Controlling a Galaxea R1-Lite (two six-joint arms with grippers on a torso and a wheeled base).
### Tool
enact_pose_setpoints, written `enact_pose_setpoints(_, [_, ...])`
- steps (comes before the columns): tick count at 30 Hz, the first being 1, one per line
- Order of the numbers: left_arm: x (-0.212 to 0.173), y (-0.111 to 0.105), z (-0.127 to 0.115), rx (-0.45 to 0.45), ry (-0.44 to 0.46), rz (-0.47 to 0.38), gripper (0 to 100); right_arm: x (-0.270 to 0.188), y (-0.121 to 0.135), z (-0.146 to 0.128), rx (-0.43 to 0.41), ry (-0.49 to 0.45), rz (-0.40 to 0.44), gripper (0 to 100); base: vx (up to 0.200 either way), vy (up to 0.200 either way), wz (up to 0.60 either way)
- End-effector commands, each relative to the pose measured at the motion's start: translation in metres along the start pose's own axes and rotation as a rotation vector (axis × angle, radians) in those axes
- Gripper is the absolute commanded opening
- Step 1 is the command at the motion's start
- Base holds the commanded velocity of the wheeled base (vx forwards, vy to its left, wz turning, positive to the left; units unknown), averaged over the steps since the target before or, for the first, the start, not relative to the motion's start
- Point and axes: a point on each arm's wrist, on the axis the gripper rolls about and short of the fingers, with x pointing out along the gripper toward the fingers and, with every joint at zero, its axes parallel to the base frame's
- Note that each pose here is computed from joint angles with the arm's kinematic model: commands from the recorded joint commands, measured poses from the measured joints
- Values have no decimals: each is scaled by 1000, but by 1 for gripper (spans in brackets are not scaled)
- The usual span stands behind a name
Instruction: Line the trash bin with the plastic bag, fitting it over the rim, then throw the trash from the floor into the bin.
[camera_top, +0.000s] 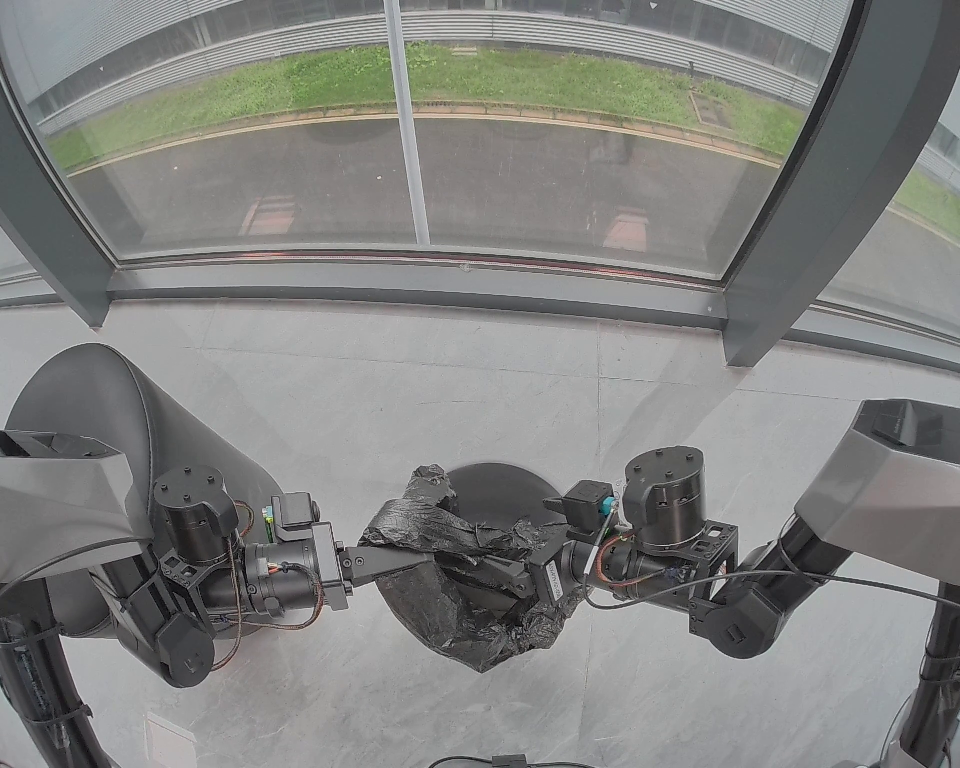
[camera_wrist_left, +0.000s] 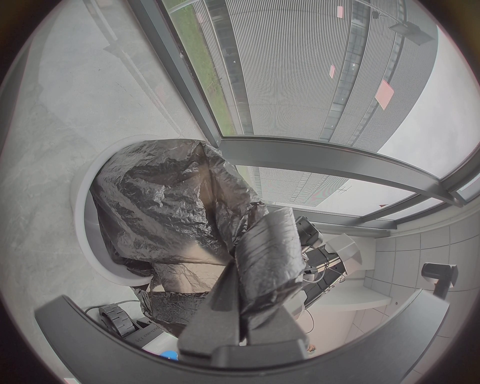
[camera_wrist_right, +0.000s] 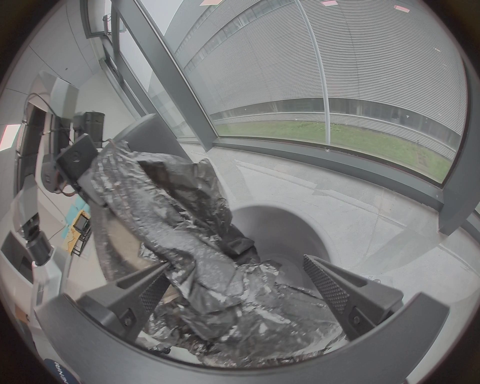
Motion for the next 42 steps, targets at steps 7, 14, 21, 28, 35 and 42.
enact_pose_setpoints(7, [2,-7,-1,17,-15,1,0,17,-10,-5,7,-10,-88,100,0,0,0])
enact_pose_setpoints(14, [-2,-19,-1,48,-44,4,0,12,-12,2,6,-29,-95,100,0,0,0])
enact_pose_setpoints(21, [6,-8,-12,282,-112,232,0,10,-16,7,7,-44,-106,100,0,0,0])
enact_pose_setpoints(28, [48,-5,-31,587,-251,655,0,10,-19,7,11,-45,-114,100,0,0,0])
enact_pose_setpoints(35, [64,-2,-34,754,-293,780,0,11,-27,7,18,-49,-161,100,0,0,0])
enact_pose_setpoints(42, [62,-3,-32,746,-306,781,0,19,-30,6,23,-65,-203,100,0,0,0])
